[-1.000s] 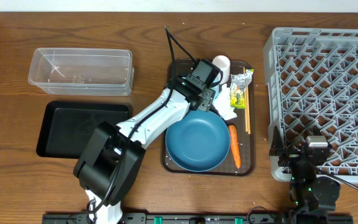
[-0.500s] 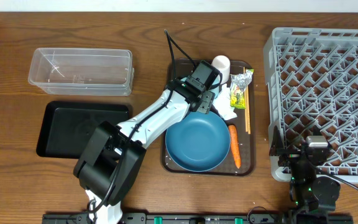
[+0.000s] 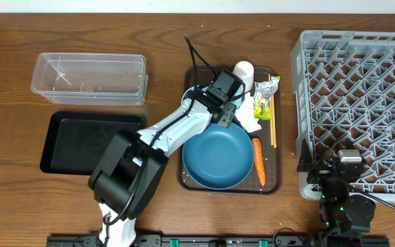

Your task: Sort waste into correct bins and load items into the dishwasher rack

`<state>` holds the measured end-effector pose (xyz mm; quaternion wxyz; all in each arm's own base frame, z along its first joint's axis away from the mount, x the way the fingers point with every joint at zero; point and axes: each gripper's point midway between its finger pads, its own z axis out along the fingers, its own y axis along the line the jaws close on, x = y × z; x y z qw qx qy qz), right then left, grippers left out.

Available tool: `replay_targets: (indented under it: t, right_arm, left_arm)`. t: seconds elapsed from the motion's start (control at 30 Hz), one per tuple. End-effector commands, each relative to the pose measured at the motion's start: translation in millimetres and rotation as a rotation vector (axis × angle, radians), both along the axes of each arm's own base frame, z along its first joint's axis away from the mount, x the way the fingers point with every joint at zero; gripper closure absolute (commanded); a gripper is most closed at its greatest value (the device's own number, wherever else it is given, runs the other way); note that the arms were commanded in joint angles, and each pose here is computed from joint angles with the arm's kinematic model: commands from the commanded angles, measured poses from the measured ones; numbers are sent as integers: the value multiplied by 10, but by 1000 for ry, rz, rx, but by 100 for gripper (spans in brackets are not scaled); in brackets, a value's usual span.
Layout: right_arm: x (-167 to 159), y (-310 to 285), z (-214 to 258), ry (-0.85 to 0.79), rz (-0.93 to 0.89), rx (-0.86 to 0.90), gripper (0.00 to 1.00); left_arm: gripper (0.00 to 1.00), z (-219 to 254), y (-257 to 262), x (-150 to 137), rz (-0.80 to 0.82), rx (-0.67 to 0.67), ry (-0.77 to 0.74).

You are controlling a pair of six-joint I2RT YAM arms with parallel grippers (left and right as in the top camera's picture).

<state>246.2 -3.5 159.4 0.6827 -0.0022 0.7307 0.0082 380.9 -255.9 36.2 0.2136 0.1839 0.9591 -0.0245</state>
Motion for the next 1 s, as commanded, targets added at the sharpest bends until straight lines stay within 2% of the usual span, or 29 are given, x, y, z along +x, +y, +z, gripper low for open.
replay_targets:
  t: [0.0,0.3,0.4,0.5,0.6,0.7,0.97]
  right_arm:
    - [-2,-38,-10,-1,-14,-15,1]
    - [-2,-38,-10,-1,-14,-15,1]
    - [-2,-37,-10,-1,-14,-15,1]
    - [-2,-38,-10,-1,-14,-15,1]
    - [-2,-37,-10,-1,-14,-15,1]
    - [-2,-38,-10,-1,-14,-15,1]
    - [-2,-37,-10,-1,-14,-15,1]
  left_arm:
    - [29,-41,58,18,23,10,-4]
    - [30,-28,45,30,23,6,-8]
    - [38,-30,48,29,23,6,-7]
    - [40,-30,47,27,23,6,-7]
    - [54,-30,47,27,23,6,-7]
    - [59,-29,48,29,23,6,-7]
    - [60,-30,47,28,23,6,-7]
